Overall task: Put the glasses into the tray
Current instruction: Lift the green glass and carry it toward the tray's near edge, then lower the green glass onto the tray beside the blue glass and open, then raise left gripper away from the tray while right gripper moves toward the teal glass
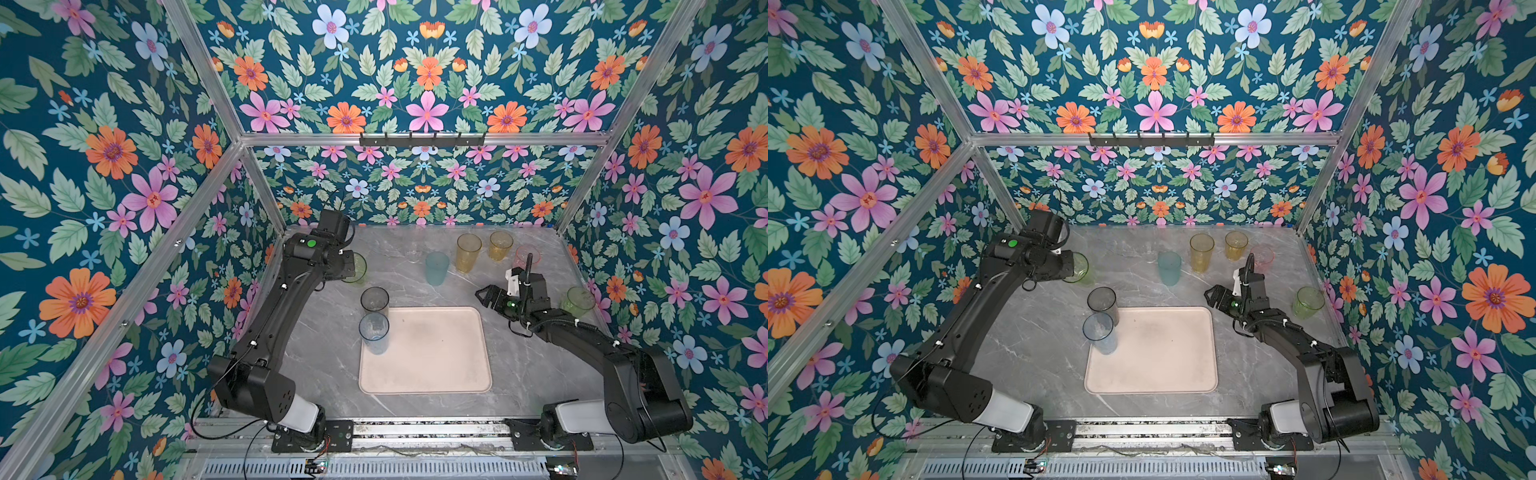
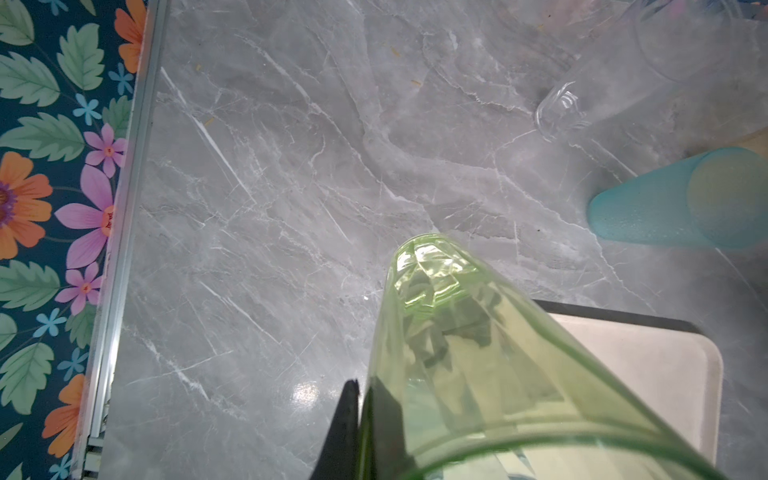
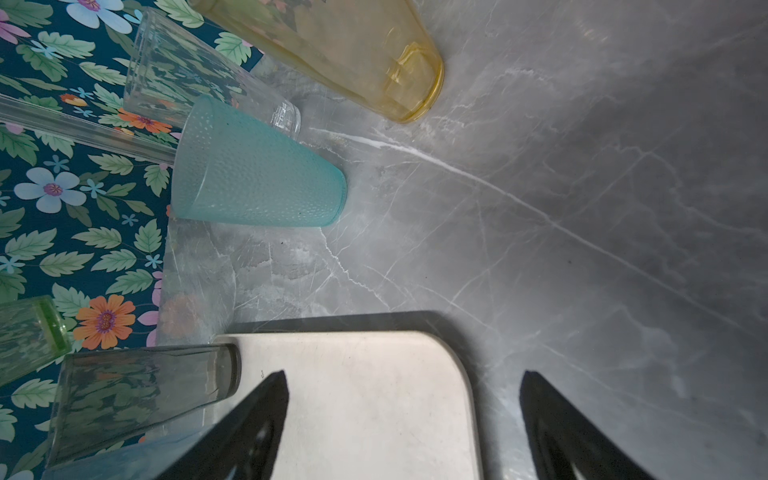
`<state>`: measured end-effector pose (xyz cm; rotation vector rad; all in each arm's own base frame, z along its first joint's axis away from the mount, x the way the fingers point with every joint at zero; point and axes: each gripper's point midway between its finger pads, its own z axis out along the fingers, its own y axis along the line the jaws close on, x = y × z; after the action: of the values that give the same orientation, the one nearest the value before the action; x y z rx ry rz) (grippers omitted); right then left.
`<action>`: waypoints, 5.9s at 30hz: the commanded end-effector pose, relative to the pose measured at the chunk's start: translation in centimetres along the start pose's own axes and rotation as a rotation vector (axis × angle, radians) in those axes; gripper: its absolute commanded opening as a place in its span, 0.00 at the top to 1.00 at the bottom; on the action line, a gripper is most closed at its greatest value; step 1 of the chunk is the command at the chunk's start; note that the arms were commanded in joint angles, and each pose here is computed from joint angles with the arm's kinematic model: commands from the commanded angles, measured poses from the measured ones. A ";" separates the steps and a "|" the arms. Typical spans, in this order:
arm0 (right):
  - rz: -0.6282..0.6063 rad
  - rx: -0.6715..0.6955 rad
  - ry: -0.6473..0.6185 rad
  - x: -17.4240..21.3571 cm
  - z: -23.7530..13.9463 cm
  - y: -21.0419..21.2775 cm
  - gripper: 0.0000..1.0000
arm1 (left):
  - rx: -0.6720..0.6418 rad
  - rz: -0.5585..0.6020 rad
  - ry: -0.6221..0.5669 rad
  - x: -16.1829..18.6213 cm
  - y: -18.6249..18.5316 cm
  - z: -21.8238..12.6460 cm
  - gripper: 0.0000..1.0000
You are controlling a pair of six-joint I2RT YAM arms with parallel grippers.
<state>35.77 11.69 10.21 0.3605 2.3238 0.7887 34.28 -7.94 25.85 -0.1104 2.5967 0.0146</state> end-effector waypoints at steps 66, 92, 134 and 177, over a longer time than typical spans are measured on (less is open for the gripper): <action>0.017 -0.014 0.007 -0.3 0.4 0.4 0.12 | 0.037 0.055 0.305 21.8 2.4 -3.0 1.00; 0.017 -0.017 0.008 -0.2 0.2 0.5 0.12 | 0.085 0.095 0.323 23.8 -1.6 0.8 1.00; 0.033 -0.013 0.034 0.1 0.8 0.3 0.12 | 0.033 0.169 0.371 25.2 -2.5 1.9 0.91; 0.008 -0.015 -0.003 -0.6 -0.4 0.9 0.12 | 0.069 0.088 -0.114 9.9 -2.4 -2.0 0.35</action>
<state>35.98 12.07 10.64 0.3769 2.3304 0.8223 23.20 -11.42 21.39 0.0443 2.5595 -0.0174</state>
